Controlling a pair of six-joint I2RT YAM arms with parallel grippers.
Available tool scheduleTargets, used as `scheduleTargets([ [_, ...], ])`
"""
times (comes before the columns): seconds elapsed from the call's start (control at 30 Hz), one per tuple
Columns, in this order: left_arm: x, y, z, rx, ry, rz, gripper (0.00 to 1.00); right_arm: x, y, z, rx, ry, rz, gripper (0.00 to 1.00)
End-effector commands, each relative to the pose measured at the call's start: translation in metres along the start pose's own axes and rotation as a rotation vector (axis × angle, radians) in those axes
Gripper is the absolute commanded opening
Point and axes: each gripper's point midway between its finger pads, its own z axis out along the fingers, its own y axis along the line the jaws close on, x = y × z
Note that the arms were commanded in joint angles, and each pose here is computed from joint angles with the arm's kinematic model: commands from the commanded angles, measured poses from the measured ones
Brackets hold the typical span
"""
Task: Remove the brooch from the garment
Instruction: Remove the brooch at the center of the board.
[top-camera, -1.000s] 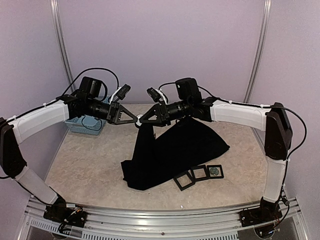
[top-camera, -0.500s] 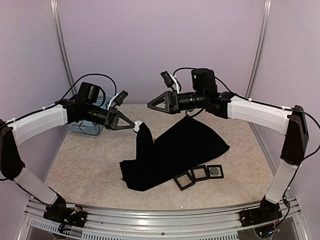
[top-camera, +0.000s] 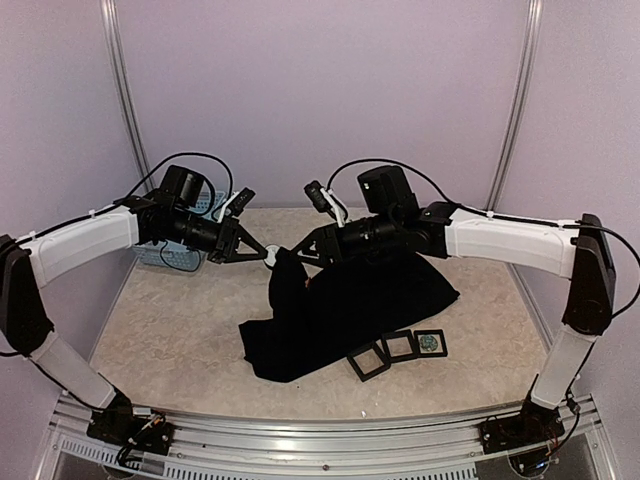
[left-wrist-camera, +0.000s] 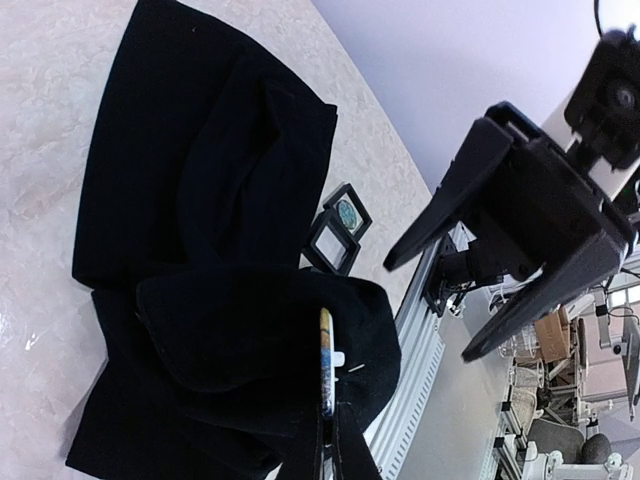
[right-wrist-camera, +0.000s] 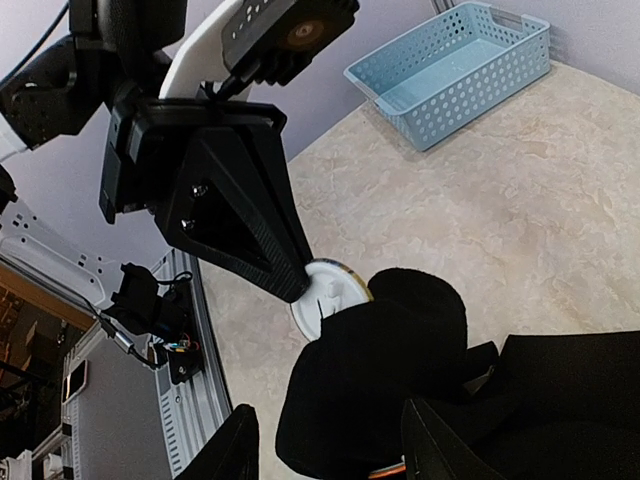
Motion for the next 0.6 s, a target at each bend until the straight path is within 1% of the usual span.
scheduleTargets([
  [0.0,-0.001,0.012,0.000,-0.055,0.017,-0.052,0.00,0.035,-0.004,0.023,0.034,0.113,-0.044,0.49],
  [0.17,0.002,0.019,-0.001,-0.100,0.046,-0.055,0.00,0.046,-0.009,0.030,0.068,0.160,-0.063,0.46],
  [0.43,0.033,0.039,-0.001,-0.247,0.171,-0.044,0.00,0.052,-0.012,0.032,0.097,0.182,-0.083,0.43],
  [0.57,0.048,0.048,0.003,-0.323,0.252,-0.044,0.00,0.054,-0.010,0.035,0.092,0.190,-0.092,0.42],
])
